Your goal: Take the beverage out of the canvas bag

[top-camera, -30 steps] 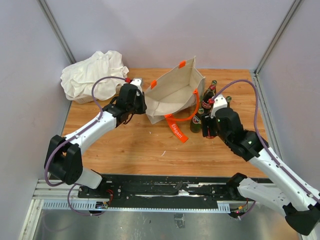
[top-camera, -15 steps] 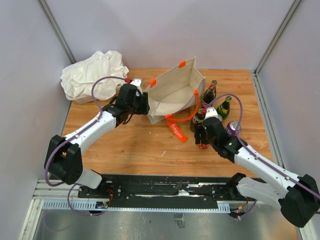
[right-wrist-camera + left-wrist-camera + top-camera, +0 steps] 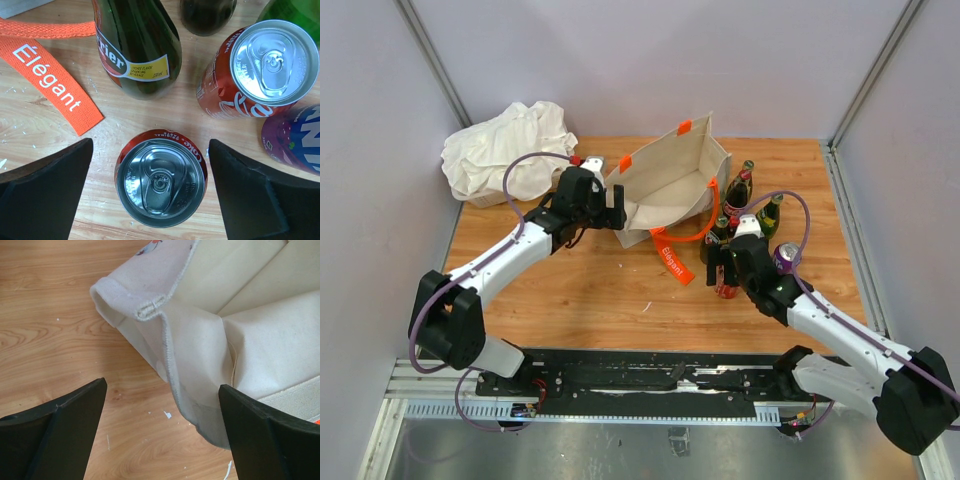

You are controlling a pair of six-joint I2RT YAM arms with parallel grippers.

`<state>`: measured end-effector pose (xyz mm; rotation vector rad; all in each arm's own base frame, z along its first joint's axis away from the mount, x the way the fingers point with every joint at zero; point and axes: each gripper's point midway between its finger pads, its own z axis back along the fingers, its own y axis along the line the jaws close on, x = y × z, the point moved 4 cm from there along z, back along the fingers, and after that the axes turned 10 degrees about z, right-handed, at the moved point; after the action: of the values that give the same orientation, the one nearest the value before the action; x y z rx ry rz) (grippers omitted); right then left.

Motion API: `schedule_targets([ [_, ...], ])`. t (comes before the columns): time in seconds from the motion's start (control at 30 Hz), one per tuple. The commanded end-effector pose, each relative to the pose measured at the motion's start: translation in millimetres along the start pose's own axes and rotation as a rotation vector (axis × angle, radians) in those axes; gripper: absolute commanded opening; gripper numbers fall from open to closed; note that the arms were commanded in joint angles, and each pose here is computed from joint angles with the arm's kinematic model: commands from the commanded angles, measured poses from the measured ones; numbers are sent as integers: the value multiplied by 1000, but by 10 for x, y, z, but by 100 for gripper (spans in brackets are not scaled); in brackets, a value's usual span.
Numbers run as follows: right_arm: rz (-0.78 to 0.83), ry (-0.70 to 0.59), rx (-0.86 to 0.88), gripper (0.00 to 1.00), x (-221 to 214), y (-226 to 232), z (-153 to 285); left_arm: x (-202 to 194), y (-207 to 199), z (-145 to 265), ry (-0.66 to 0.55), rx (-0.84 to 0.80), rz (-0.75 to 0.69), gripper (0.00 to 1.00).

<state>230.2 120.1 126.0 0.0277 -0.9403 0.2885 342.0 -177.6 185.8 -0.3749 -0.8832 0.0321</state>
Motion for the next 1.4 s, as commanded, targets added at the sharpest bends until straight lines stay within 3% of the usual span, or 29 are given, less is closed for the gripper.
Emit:
schedule_targets([
  [0.0,-14,-35,-35,100,136,-75,28,172,-58,124,-51,-23,4,100],
  [0.2,5,-69,-29,99,348,-114,213,265,-128,271,-82,-64,13,100],
  [0.47,46,-227,-104,98,863,-339,621,592,-225,763,-238,-118,43,100],
  [0.77,8,-335,-409,98,1258,-880,936,822,-128,1058,-352,-86,53,100],
  [0.9,-65,-329,-477,98,1290,-1157,929,792,46,947,-298,-95,96,100],
  [1.1,-178,-335,-615,98,1260,-1644,983,833,657,799,-283,70,156,100],
  [1.23,-335,-342,-633,98,1143,-1939,971,852,995,783,-300,143,187,100],
  [1.37,-503,-348,-703,98,903,-2269,1025,826,1085,782,-324,185,171,100],
])
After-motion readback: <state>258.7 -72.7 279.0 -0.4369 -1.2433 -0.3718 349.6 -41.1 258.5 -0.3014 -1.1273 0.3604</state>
